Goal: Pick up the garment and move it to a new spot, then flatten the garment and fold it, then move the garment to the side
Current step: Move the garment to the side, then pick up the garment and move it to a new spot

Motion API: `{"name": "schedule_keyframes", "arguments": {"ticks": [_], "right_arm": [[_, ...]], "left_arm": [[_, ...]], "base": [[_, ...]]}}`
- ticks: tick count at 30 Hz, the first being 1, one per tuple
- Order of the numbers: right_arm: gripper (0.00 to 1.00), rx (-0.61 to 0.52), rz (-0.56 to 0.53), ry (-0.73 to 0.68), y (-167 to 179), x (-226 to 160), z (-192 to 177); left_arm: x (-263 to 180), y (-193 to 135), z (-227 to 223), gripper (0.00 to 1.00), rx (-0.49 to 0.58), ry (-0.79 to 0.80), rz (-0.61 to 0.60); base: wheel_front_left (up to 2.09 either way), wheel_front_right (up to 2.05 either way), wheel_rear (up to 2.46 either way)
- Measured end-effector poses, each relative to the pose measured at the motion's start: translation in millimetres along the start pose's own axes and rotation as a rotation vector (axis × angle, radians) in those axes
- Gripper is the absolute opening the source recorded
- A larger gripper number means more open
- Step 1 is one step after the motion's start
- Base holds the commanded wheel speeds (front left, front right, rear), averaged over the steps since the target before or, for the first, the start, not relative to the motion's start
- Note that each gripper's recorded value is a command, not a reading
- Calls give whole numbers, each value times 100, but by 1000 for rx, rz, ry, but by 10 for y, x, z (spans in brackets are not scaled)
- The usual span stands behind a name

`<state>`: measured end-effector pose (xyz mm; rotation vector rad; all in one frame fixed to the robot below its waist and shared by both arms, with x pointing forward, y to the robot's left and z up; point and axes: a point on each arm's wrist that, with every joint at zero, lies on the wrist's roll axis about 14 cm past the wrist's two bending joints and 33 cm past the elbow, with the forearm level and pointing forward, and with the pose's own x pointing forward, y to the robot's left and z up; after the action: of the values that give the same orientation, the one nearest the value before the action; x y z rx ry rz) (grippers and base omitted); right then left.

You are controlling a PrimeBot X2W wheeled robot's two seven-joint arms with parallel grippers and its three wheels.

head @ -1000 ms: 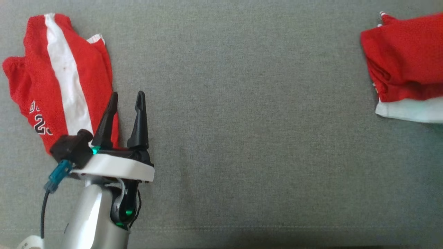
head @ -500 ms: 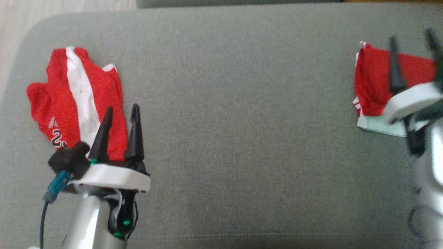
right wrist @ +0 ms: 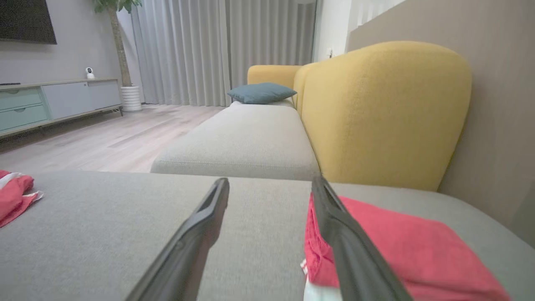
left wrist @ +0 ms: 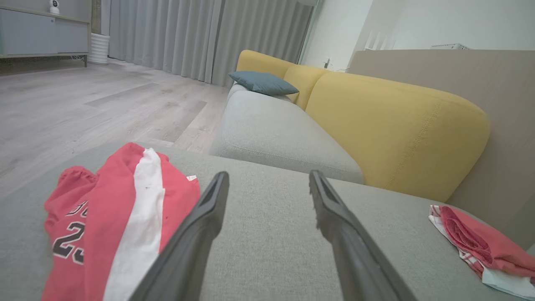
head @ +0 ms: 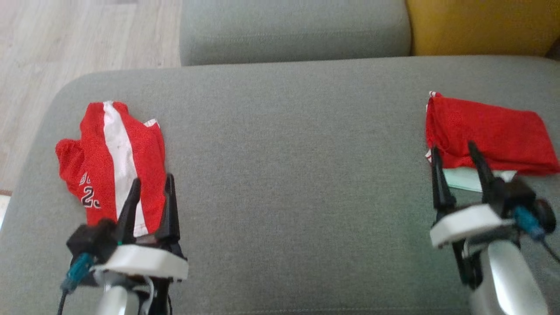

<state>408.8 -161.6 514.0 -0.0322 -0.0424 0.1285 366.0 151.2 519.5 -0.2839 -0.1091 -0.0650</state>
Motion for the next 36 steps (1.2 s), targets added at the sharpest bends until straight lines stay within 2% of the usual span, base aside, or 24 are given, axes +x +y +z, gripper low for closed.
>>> {"name": "schedule_keyframes", "arguments": {"ticks": [6, 12, 31, 36], "right_arm": [[100, 97, -14, 17, 34, -256, -161], [100, 121, -21, 23, 47, -391, -229], [100, 156, -46, 4, -19, -403, -186], [100, 158, -3, 16, 124, -361, -219]], "left_arm": [[-123, -13, -90, 100, -3, 28, -1], [-152, -38, -116, 100, -6, 37, -3], [-125, -78, -120, 100, -8, 37, -16], [-164, 17, -127, 100, 6, 41, 12]], "base": [[0, 0, 0], [0, 0, 0], [0, 0, 0], [0, 0, 0]]}}
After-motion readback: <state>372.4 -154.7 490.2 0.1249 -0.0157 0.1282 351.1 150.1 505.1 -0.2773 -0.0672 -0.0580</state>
